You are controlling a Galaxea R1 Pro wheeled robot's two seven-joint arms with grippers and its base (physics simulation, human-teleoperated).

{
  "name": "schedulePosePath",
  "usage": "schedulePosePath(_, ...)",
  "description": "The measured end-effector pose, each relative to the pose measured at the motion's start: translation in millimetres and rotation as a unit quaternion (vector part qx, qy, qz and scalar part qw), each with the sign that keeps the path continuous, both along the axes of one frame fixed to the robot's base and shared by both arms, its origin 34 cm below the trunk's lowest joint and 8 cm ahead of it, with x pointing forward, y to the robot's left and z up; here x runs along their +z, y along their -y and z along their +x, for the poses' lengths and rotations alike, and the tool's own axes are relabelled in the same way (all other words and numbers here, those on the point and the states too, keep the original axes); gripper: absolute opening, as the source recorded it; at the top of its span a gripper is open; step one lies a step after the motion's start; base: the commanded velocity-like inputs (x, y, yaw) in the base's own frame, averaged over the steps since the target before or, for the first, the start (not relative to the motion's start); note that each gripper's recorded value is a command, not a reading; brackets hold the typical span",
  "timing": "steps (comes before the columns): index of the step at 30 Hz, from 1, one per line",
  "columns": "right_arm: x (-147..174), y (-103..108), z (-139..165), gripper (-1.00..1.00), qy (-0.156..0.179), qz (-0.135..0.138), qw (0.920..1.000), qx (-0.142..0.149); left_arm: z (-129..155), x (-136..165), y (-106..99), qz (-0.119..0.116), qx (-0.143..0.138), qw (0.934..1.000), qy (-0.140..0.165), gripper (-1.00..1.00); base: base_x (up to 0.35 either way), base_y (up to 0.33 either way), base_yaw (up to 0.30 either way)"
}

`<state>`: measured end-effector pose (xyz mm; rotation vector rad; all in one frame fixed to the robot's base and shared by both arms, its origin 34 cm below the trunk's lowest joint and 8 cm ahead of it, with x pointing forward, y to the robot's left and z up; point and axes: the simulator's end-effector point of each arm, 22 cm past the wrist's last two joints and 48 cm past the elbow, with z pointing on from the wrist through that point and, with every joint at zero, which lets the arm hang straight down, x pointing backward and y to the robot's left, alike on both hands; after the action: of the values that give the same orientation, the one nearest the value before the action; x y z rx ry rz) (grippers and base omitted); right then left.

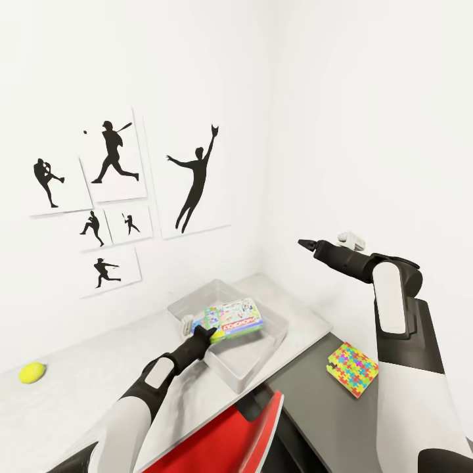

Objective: Put all the toys in the child's room - the three board games (two on the bed and one on the table), the two jigsaw puzzles on the table, and the tennis ball on the table - inside the toy box on the table in the child's room.

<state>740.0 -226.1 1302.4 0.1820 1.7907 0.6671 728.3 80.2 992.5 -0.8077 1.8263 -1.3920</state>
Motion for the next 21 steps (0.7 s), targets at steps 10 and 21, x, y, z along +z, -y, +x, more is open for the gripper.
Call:
schedulePosePath(10,0.4,-0.4,-0.4,1.00,0.000,0.000,1.0000,0.001,-4.1,4.1,7.3,-0.016,-0.017,0.9997,0.001,-1.00,0.000,0.000,0.000)
schedulePosePath(21,1.8,-0.6,-0.8,1.00,0.002,0.000,1.0000,0.001,-6.8,4.7,11.8,-0.023,-0.029,0.9993,-0.006,-1.00,0.000,0.000,0.000)
